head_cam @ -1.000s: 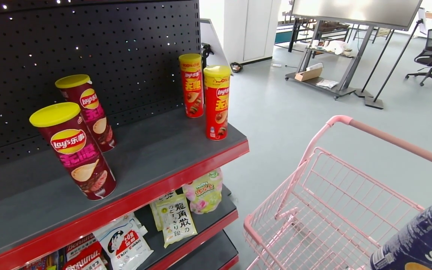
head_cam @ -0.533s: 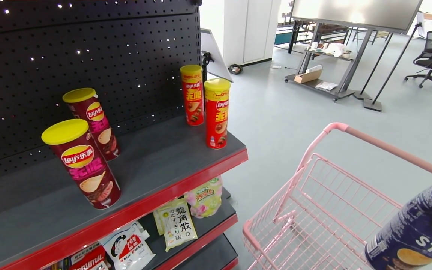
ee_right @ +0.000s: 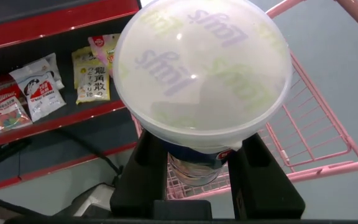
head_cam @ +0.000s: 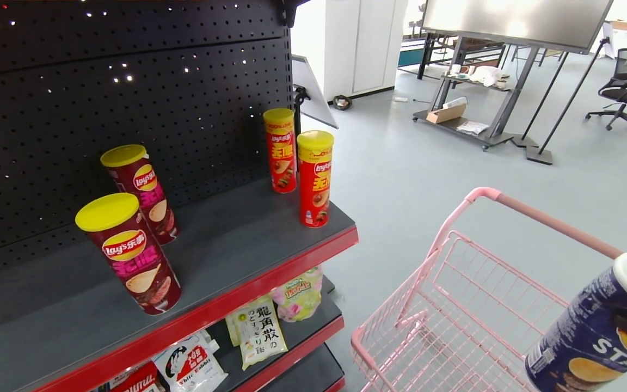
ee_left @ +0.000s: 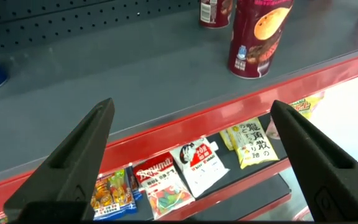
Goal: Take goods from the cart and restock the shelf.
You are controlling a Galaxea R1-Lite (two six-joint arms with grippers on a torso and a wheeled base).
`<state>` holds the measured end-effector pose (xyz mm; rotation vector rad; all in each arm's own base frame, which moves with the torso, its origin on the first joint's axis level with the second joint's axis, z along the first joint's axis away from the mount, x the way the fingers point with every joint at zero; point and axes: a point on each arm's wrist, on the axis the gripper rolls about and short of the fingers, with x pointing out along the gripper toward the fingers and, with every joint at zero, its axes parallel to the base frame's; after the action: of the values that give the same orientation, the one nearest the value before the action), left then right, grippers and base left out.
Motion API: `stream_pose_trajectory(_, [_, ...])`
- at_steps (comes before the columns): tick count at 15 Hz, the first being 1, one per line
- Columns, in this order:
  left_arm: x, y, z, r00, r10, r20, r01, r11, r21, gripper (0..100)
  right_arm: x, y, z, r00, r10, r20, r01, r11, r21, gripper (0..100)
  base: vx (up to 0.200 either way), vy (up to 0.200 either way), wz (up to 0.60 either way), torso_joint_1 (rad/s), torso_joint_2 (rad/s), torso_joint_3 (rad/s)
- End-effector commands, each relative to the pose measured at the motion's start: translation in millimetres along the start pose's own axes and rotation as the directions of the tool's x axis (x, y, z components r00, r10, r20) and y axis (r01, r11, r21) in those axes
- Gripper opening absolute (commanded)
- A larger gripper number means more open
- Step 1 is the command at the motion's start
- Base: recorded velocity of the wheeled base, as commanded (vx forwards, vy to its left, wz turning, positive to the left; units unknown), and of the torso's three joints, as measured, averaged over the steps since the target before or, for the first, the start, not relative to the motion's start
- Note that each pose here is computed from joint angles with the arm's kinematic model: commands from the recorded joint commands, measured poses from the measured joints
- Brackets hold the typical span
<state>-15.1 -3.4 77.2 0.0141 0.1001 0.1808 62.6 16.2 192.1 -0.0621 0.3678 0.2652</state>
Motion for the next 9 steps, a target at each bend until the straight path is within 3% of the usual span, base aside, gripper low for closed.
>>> stream_pose_trajectory(1, [0.1, 0.0, 0.1, 1.0, 0.0, -0.001, 0.0, 1.0, 0.0, 100, 3.1, -0.1, 2.0, 1.0, 0.001, -0.012, -0.001, 1.0, -0.001, 0, 0.0, 0.0, 0.0, 0.124, -0.27, -0.154])
stream_pose_trajectory(5, [0.1, 0.0, 0.1, 1.0, 0.0, -0.001, 0.0, 1.0, 0.0, 100, 5.2, -0.2, 2.5, 1.0, -0.002, -0.021, 0.002, 1.0, 0.0, 0, 0.0, 0.0, 0.0, 0.039, -0.09, -0.044])
stream_pose_trajectory(9, [0.1, 0.0, 0.1, 1.0, 0.0, -0.001, 0.0, 1.0, 0.0, 100, 7.3, -0.3, 3.1, 1.0, -0.002, -0.029, 0.002, 1.0, 0.0, 0, 0.0, 0.0, 0.6, 0.002, 0.0, -0.001])
